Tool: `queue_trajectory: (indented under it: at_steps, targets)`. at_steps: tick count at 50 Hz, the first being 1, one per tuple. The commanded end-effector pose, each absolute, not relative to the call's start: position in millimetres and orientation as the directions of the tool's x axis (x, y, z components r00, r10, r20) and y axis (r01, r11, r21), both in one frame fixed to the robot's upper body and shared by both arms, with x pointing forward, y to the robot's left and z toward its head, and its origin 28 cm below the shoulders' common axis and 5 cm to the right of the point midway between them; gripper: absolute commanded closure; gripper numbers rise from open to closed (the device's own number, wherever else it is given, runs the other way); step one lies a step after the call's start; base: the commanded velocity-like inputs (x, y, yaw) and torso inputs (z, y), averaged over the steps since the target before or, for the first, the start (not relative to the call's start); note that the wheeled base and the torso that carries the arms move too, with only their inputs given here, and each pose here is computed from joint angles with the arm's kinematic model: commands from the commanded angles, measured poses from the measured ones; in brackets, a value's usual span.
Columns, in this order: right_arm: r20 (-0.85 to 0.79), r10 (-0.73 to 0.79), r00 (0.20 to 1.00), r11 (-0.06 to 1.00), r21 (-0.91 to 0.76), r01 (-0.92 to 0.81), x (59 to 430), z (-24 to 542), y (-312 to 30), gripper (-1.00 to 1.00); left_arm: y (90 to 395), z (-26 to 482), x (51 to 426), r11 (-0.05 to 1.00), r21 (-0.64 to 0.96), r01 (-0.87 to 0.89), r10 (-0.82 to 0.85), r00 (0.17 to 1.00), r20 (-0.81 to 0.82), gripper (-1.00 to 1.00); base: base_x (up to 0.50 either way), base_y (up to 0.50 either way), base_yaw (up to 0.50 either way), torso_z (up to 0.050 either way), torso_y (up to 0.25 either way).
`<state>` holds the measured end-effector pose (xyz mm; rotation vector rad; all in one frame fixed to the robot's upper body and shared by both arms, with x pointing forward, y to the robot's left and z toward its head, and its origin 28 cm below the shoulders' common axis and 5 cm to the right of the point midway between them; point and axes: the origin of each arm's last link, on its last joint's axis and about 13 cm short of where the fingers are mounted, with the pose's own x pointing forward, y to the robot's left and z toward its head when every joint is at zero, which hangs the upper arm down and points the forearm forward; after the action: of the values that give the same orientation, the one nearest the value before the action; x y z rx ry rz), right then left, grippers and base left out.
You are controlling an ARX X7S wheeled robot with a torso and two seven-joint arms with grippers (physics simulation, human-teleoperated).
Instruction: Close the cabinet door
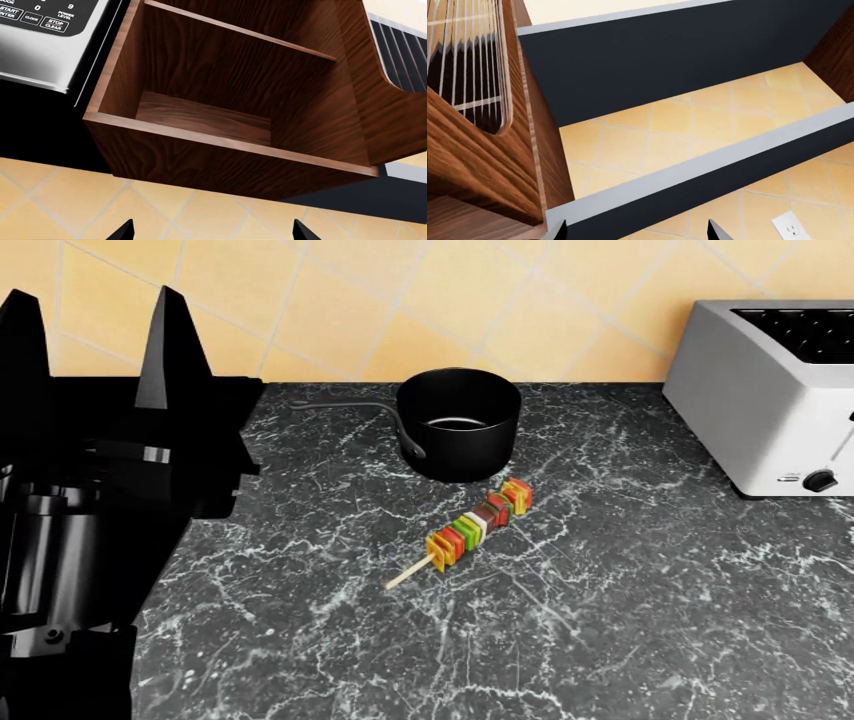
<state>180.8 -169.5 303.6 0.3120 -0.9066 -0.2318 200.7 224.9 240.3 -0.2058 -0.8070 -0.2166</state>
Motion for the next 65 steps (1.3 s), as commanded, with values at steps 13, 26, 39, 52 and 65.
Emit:
queue_trajectory:
  at_steps: [13, 26, 39, 52, 65]
  targets:
    - [0.741, -0.26, 0.619, 0.95, 0.312, 0.026, 204, 381, -181, -1.0, 225, 242, 198, 0.956, -0.107, 0.274, -0.111, 0.672, 0.733, -1.0, 0.0, 0.0, 0.0, 0.0, 0.0]
    - [0.782, -0.117, 0.612, 0.967, 0.229, -0.108, 258, 458, -149, -1.0, 225, 240, 199, 0.955, -0.103, 0.279, -0.119, 0.676, 0.727, -1.0, 0.0, 0.0, 0.0, 0.0, 0.0]
    - [0.776, 0.002, 0.63, 0.984, 0.112, -0.141, 269, 461, -125, -1.0, 224, 236, 201, 0.953, -0.101, 0.284, -0.129, 0.686, 0.716, -1.0, 0.0, 0.0, 0.0, 0.005, 0.001]
    - [0.752, 0.017, 0.659, 0.997, 0.034, -0.064, 287, 460, -121, -1.0, 226, 239, 198, 0.954, -0.107, 0.28, -0.12, 0.683, 0.72, -1.0, 0.0, 0.0, 0.0, 0.003, 0.0]
    - [0.731, 0.097, 0.675, 0.993, -0.025, -0.115, 326, 446, -95, -1.0, 254, 246, 174, 0.98, -0.103, 0.169, -0.038, 0.67, 0.741, -1.0, 0.0, 0.0, 0.0, 0.002, 0.0]
